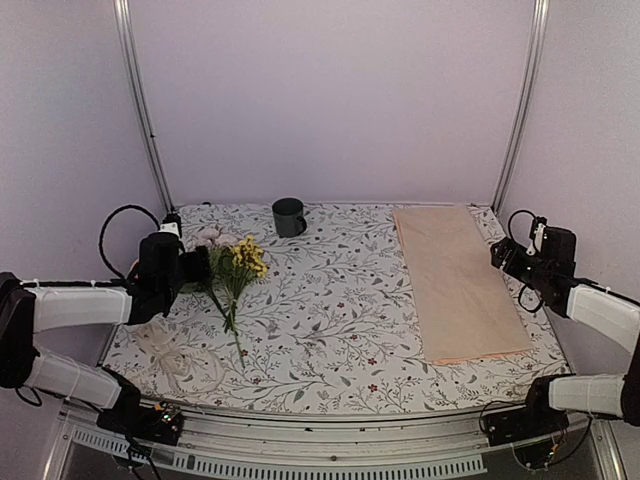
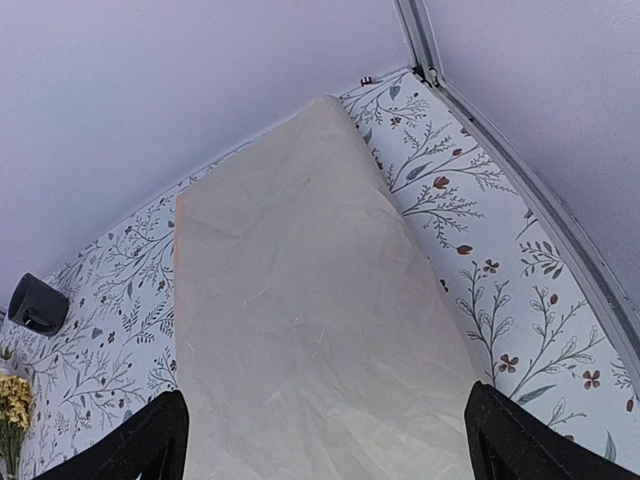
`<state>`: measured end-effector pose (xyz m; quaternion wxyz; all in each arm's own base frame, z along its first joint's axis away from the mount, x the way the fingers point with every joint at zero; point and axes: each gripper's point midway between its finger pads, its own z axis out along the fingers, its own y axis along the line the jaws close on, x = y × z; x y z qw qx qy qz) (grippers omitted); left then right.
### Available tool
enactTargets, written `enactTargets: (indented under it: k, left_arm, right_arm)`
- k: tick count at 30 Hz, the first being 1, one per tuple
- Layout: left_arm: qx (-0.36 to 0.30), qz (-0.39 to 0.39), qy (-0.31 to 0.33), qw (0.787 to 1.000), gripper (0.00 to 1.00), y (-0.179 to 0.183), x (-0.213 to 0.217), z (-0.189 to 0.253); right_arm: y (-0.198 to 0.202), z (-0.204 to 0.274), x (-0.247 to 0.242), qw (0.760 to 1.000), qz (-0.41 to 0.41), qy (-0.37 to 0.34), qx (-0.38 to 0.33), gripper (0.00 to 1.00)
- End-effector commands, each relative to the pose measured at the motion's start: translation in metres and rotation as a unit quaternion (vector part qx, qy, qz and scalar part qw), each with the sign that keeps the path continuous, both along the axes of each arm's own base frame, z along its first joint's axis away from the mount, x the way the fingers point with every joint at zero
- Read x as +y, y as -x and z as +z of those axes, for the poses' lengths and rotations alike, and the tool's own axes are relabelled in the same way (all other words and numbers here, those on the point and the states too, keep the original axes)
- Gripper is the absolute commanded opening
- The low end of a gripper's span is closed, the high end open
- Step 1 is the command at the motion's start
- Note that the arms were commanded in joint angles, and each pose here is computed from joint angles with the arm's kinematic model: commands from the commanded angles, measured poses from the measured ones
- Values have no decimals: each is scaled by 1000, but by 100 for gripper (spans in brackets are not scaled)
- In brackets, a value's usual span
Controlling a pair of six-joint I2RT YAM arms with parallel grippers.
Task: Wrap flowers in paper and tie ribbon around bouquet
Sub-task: Move the folded wrapping paper to the center of the board.
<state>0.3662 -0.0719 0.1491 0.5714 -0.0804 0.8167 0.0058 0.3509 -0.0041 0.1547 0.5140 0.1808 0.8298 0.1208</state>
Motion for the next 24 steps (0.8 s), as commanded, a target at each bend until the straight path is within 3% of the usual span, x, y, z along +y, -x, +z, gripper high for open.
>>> enactTargets:
  k: [1, 6, 10, 13, 15, 18, 24]
  left_arm:
    - [22, -5, 21, 1000, 80, -1, -8, 13]
    - [76, -63, 56, 993, 79, -1, -38, 36]
    - [93, -181, 74, 976, 83, 0, -89, 66]
    - [109, -257, 50, 959, 83, 2, -125, 83]
    - [129, -288, 18, 949, 83, 1, -147, 81]
    - [142, -319, -15, 937, 82, -5, -173, 77]
    - [145, -377, -49, 913, 82, -15, -217, 69]
  right_arm:
    - [-15, 25, -8, 999, -36, -26, -26, 99]
    - [-21, 66, 30, 993, 78, -46, -72, 99]
    - [-11, 93, 68, 971, 202, -43, -122, 99]
    - [-12, 96, 91, 954, 271, -66, -108, 88]
    - [-22, 84, 92, 961, 260, -71, -55, 80]
    - [-40, 34, 83, 982, 178, 15, 61, 75]
    - [-58, -69, 48, 945, 104, 125, 283, 83]
